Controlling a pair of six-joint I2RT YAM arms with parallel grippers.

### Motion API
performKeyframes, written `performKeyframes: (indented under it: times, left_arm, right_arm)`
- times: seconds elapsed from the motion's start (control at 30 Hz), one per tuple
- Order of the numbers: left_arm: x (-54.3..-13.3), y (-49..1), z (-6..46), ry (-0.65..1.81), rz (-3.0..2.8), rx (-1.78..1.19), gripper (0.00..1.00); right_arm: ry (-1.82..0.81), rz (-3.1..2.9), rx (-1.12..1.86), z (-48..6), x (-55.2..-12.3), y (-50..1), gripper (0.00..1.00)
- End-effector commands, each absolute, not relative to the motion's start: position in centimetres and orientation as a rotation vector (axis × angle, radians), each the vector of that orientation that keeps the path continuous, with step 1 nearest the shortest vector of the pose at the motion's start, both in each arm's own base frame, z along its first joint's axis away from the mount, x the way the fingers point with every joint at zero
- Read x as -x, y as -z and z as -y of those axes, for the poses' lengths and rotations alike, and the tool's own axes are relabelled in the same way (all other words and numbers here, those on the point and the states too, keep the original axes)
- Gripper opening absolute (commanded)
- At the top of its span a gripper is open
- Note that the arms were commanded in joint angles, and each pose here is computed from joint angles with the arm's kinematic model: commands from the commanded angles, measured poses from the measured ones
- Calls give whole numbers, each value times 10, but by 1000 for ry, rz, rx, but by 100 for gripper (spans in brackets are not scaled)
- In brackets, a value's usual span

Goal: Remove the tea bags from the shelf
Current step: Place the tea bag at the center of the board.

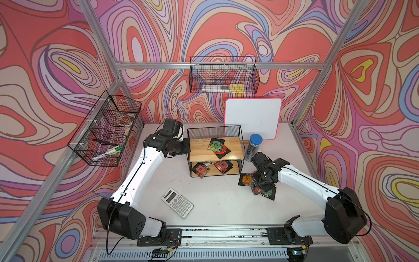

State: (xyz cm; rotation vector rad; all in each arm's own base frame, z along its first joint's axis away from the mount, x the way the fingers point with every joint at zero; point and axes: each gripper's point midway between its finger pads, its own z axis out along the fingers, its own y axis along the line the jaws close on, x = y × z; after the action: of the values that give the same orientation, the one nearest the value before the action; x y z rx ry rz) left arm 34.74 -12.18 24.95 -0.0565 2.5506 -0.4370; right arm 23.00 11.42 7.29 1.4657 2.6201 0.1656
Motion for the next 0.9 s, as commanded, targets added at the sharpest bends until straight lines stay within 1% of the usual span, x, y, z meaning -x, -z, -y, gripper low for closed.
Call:
performKeyframes:
  times: [0.0,0.07,0.2,0.37,0.43,0.63,0.77,0.87]
  left_arm:
    - [-343,-256,120,441,-2540,62,0]
    - [-344,-257,120,441,-2539,62,0]
    - [-344,-257,120,438,-2539,61,0]
    - [-344,-256,121,442,-2542,59,0]
    - [-345,-256,121,444,-2541,59,0]
    - [-345,-256,122,446,-2539,58,0]
    - [-346,-256,122,447,-2539,59,0]
    - [-346,-256,122,448,-2539,58,0]
  right_arm:
    - [-238,-2576,-1530,-119,-235,-66,4]
    - [-241,-2571,-1543,-119,-234,-63,6]
    - [-236,-2571,-1554,-119,-233,-60,8]
    - [-249,-2562,-1552,-120,-235,-62,17]
    - [-246,-2562,-1552,-120,-236,-63,24]
    - [-251,-2541,-1535,-119,-241,-72,38]
    - [-251,-2535,-1515,-118,-244,-77,41]
    - [-256,-2540,-1516,-120,-244,-76,45]
